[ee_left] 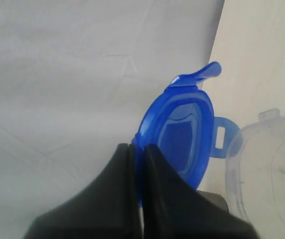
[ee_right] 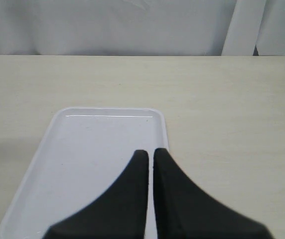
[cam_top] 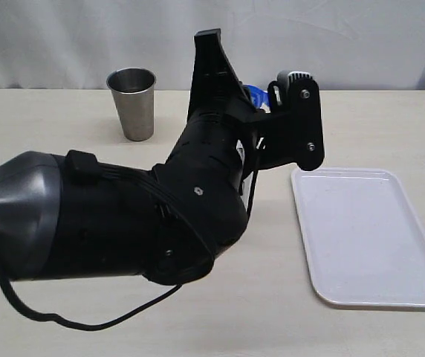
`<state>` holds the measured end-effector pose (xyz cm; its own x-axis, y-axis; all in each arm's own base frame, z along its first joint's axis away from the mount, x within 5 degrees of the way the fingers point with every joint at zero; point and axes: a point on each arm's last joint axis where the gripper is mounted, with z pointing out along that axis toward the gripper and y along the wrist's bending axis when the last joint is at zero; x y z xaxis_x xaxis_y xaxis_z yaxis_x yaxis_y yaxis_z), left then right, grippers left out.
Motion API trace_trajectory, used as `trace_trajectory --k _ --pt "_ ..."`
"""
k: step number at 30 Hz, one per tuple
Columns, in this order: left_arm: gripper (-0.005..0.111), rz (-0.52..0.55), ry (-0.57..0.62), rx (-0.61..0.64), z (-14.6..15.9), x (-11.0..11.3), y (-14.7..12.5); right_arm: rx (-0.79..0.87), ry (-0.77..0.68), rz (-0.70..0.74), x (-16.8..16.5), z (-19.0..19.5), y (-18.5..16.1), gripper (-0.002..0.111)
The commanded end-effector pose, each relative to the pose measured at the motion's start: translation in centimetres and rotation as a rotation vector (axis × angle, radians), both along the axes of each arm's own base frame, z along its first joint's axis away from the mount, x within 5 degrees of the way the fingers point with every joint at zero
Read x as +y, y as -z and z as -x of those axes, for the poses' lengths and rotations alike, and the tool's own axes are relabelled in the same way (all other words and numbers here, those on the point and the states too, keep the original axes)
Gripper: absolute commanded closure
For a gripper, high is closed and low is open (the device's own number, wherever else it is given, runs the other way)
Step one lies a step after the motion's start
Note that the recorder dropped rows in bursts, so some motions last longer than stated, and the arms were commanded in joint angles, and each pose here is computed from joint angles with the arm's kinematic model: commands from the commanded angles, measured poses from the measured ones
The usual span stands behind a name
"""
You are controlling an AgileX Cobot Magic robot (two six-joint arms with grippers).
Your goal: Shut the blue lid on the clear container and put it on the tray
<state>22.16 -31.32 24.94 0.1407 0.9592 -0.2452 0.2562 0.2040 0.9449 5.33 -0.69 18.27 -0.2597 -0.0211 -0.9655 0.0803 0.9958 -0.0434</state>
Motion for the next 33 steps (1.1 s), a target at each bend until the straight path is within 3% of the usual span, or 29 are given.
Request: trace_trajectory --k 1,26,33 --pt "0.107 0.008 -0.011 -0.026 0.2 0.0 -0.7 -0.003 -0.003 0.002 0.0 0.0 0.0 0.104" --pt "0.107 -0.006 0.023 0.008 2.6 -1.1 -0.3 -0.003 -0.003 0.002 0.0 0.0 0.0 0.104" --pt "0.107 -0.016 -0.020 0.030 2.6 -0.8 -0.1 -0.003 -0.003 0.002 0.0 0.0 0.0 0.104"
